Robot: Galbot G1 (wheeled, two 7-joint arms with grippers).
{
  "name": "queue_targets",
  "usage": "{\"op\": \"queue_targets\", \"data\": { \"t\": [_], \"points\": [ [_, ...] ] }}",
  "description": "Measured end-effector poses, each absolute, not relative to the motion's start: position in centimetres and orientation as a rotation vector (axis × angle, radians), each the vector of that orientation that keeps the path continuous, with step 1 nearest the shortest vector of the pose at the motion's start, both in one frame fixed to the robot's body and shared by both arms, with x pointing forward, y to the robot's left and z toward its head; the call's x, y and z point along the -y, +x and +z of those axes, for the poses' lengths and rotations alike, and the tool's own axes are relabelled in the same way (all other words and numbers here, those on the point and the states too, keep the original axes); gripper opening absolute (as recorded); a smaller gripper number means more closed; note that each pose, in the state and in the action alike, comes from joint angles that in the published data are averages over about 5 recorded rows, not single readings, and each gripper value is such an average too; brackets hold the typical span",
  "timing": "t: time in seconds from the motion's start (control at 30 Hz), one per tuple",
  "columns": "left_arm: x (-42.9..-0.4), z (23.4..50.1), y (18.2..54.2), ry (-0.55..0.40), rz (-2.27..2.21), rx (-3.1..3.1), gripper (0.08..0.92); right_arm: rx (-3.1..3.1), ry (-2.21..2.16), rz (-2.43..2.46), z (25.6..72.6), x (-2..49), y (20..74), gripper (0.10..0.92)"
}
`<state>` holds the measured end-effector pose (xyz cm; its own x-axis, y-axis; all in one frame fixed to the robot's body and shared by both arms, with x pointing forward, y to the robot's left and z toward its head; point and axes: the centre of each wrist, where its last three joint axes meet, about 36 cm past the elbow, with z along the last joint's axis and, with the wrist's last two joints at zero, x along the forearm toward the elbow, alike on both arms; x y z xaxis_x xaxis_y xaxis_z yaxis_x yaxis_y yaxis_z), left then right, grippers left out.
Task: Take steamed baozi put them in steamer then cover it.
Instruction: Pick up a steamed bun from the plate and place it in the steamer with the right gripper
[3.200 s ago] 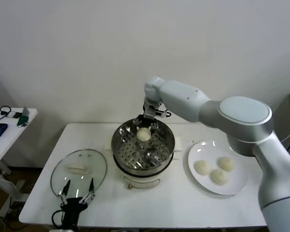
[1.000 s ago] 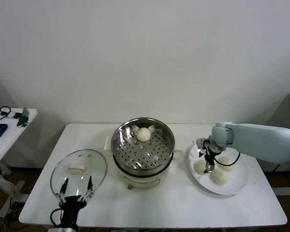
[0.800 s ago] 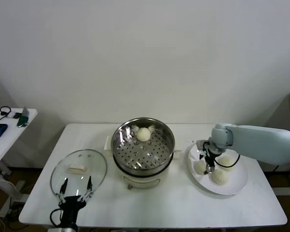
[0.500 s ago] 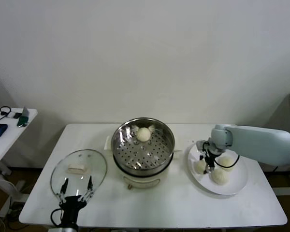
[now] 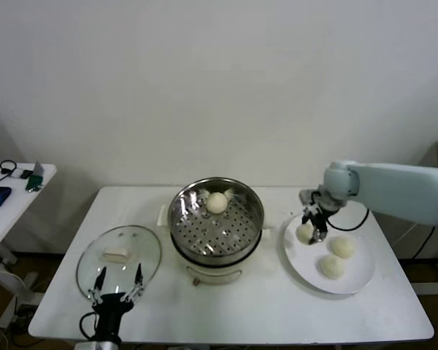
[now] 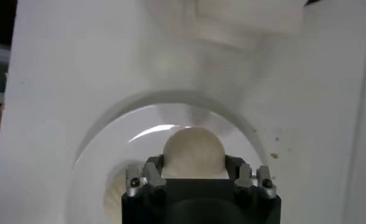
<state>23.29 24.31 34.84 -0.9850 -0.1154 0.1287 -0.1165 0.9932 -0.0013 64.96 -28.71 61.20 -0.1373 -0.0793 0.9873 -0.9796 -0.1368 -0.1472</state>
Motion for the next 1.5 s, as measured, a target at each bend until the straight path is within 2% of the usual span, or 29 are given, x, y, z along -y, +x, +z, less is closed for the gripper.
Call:
{"op": "queue_targets", "data": {
  "t": [0.27, 0.5, 0.7, 0.93, 1.5],
  "points": [
    [-24.0, 35.3, 23.4, 0.159, 0.019, 3.019, 0.823, 1.382, 1.371, 1.452, 72.7, 22.9, 64.6, 0.676],
    [-23.8, 35.6, 23.4, 0.150, 0.022, 3.025, 0.823, 1.405, 1.467, 1.513, 76.2, 14.1, 63.1, 0.676],
    [-23.9, 35.8, 23.2, 0.145, 0.016, 3.028, 0.823, 1.354, 1.522, 1.553, 74.0, 7.3, 62.6, 0.679],
    [-24.1, 35.9, 23.0, 0.146, 0.005, 3.027, 0.823, 1.288, 1.541, 1.595, 69.6, 1.6, 62.9, 0.679],
    [-24.5, 35.6, 23.1, 0.156, -0.011, 3.029, 0.823, 1.226, 1.523, 1.668, 61.1, -4.5, 63.9, 0.675]
  ]
}}
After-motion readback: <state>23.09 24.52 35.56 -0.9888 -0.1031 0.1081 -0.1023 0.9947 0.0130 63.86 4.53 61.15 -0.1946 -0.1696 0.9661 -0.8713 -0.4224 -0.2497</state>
